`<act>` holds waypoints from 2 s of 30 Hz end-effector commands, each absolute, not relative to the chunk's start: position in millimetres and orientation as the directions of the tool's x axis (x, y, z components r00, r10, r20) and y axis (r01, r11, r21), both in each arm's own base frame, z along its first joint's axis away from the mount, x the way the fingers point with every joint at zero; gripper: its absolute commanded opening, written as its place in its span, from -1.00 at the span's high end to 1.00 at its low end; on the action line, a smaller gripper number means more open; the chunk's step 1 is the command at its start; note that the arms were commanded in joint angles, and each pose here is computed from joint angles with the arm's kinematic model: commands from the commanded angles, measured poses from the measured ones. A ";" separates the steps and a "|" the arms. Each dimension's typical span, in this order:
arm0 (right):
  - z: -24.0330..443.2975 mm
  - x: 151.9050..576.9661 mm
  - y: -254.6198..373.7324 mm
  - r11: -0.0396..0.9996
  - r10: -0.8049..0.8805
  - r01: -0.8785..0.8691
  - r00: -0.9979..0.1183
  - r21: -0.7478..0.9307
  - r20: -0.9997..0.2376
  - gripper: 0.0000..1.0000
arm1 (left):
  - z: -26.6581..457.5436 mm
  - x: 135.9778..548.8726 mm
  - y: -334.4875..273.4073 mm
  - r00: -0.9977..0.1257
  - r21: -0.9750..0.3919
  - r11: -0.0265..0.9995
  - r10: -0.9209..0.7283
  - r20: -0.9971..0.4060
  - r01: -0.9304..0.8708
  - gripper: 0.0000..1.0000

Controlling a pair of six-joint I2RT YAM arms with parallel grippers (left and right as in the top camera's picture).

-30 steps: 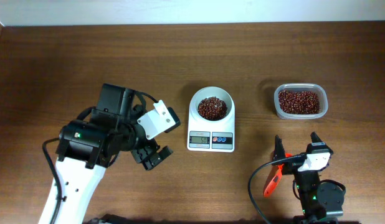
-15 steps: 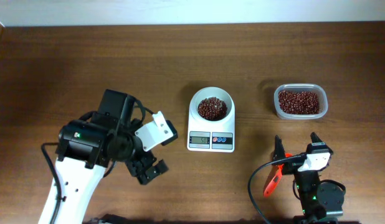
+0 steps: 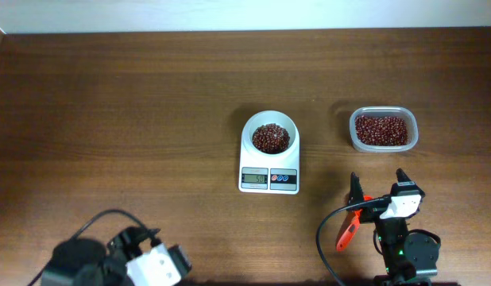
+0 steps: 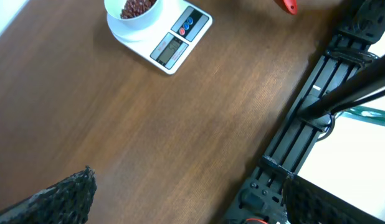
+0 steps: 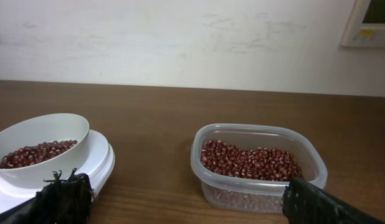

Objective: Scoop and weigh 50g on scale

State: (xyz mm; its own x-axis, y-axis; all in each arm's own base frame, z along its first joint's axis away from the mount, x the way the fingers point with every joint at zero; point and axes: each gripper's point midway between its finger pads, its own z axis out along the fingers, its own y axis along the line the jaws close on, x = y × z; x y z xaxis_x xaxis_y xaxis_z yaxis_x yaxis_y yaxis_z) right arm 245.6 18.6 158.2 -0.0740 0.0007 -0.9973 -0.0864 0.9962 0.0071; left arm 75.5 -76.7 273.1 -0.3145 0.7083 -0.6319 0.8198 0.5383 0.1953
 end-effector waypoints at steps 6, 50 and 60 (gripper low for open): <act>155.4 245.5 17.2 0.997 0.011 -0.076 -0.081 0.017 -0.997 -0.98 | 281.7 42.0 -61.9 -0.202 0.360 0.609 0.662 -0.722 0.707 -0.98; 155.4 245.5 17.2 0.997 0.011 -0.076 -0.081 0.017 -0.997 -0.98 | 159.6 243.9 -29.9 -0.045 0.115 0.979 0.124 -0.991 0.168 -0.98; 155.4 245.5 17.2 0.997 0.011 -0.076 -0.081 0.017 -0.997 -0.98 | 156.6 245.7 -11.6 -0.078 -0.009 0.999 -0.005 -0.997 0.054 -0.98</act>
